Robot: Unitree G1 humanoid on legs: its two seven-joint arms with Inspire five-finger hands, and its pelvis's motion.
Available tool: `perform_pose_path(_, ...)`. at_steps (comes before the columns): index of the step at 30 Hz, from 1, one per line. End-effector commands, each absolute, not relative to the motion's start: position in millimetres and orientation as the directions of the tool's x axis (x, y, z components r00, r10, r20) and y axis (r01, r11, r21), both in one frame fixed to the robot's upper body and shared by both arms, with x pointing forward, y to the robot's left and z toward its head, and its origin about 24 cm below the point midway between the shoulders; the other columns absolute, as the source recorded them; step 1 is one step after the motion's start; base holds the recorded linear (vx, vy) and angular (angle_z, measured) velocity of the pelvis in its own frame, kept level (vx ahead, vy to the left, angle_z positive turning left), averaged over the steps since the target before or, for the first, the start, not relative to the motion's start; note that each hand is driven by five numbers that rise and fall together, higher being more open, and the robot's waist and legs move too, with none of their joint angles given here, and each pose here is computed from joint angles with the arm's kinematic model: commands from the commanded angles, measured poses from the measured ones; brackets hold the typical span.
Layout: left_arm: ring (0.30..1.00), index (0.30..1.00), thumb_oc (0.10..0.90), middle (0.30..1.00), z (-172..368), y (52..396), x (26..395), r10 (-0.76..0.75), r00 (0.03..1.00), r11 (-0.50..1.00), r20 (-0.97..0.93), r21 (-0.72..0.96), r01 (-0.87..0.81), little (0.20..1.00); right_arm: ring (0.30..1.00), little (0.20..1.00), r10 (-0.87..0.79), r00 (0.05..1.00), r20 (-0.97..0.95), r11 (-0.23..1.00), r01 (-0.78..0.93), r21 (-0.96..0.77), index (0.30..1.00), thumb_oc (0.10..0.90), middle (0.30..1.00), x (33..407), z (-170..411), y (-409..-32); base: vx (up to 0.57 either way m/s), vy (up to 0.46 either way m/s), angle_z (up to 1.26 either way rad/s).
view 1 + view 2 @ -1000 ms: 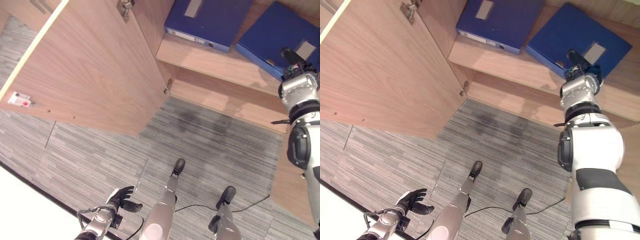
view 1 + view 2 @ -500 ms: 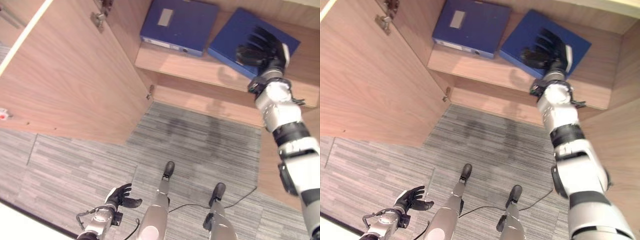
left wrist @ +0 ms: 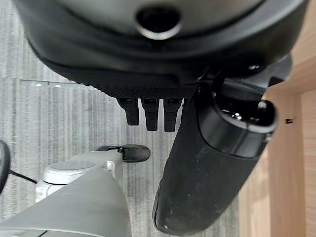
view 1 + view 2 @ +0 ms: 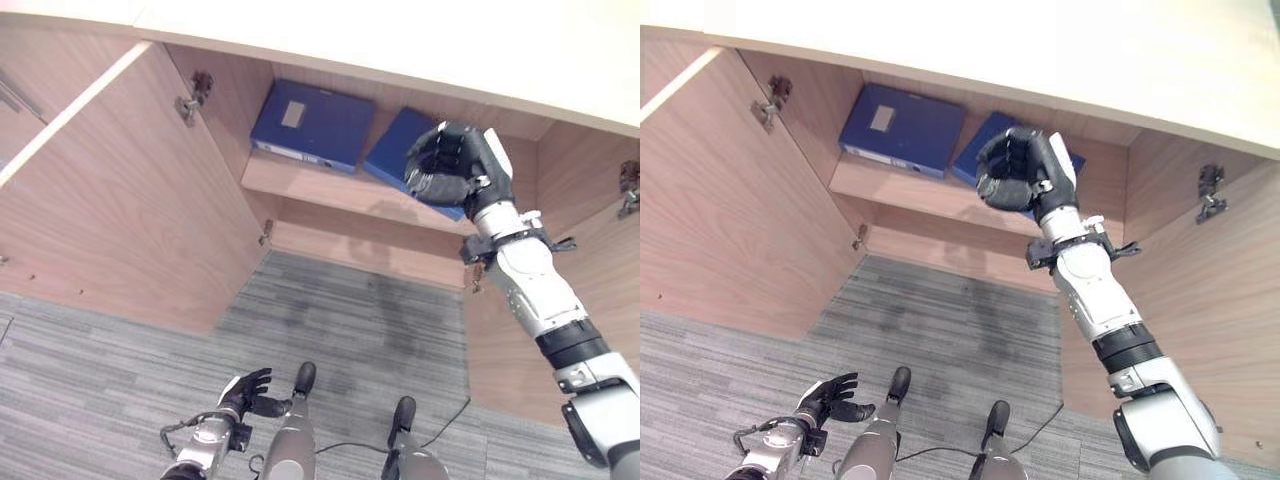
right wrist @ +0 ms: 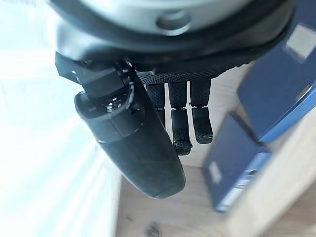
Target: Put the empty folder in the office cabinet
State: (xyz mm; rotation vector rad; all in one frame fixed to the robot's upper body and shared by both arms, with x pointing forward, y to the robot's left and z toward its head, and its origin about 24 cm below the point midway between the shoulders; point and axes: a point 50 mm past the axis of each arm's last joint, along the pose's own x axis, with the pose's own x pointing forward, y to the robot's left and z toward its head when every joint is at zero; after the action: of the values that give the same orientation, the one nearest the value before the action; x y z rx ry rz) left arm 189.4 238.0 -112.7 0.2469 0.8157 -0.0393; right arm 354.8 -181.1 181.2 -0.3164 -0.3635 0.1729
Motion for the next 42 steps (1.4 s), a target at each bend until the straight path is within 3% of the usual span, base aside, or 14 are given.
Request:
perform_pose_path(1,0.9,0.9,0.8,0.9,-122.4,227.1,177.3,0.017,0.66,0.955,-0.751,0.208,0.212,0.9,0.3,0.3,0.214,0.895,0.391,0.918,-0.047,-0.394,0.3,0.4,0.3,360.7,199.2,-184.4,0.0,0.0,0.0)
perform_pose_path(13,0.9,0.9,0.8,0.9,-118.5,232.5,175.0,0.015,0.676,0.946,-0.737,0.229,0.228,0.9,0.3,0.3,-0.084,0.957,0.277,0.881,0.201,-0.428,0.3,0.4,0.3,394.5,195.8,-225.3,0.0,-0.009,0.1)
perform_pose_path(20,0.9,0.9,0.8,0.9,-111.8,236.7,184.4,0.028,0.706,0.943,-0.708,0.254,0.217,0.9,0.3,0.3,-0.148,0.929,0.339,0.807,0.311,-0.501,0.3,0.4,0.3,409.2,242.3,-227.5,-0.01,0.002,0.02)
perform_pose_path(34,0.9,0.9,0.8,0.9,-112.6,246.5,168.7,0.039,0.695,0.958,-0.718,0.224,0.178,0.9,0.3,0.3,-0.4,0.819,0.411,0.749,0.55,-0.368,0.3,0.4,0.3,400.9,304.7,-278.9,0.01,0.003,0.0)
perform_pose_path(42,0.9,0.9,0.8,0.9,-113.2,246.7,160.8,0.019,0.69,0.962,-0.724,0.201,0.184,0.9,0.3,0.3,-0.451,0.782,0.431,0.733,0.6,-0.321,0.3,0.4,0.3,393.0,315.4,-294.8,0.0,0.0,0.0)
